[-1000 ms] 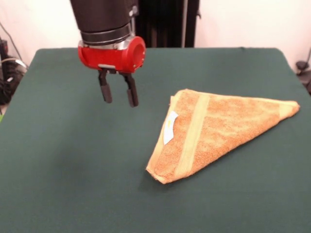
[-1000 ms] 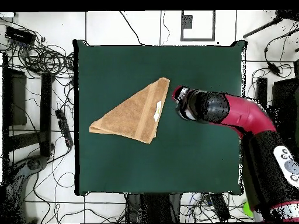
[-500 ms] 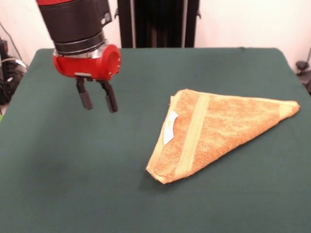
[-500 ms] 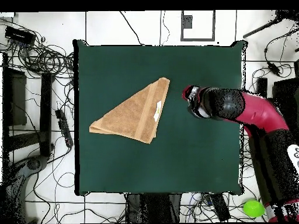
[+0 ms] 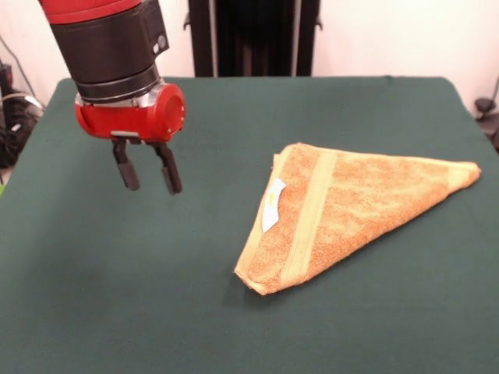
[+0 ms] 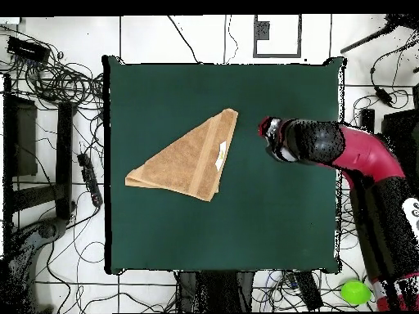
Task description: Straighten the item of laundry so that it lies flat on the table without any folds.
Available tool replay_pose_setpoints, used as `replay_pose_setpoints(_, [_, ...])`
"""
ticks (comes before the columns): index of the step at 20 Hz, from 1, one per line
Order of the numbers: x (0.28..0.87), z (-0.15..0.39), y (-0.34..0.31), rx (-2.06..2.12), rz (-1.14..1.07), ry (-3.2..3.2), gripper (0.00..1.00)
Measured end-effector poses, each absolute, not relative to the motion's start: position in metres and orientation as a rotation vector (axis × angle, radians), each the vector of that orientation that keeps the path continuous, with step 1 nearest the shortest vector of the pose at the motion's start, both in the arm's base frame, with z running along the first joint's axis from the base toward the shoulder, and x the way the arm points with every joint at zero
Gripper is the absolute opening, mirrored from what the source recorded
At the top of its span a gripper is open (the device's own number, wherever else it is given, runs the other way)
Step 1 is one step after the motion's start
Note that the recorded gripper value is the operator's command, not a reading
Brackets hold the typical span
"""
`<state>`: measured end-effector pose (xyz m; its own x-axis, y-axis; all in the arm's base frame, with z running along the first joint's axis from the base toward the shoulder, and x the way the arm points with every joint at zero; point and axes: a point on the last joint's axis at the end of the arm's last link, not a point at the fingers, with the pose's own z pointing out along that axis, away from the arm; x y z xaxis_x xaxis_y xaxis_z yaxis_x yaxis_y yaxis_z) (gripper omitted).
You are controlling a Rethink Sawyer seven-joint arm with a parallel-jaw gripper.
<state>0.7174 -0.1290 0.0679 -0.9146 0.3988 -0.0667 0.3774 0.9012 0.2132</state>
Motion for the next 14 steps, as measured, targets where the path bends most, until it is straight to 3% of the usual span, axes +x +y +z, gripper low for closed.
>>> replay_pose_setpoints(7, [0.73, 0.078, -0.113, 0.606, 0.396, 2.934, 1.0])
replay_pose_setpoints(14, [0.742, 0.101, -0.11, 0.756, 0.741, 2.919, 1.0])
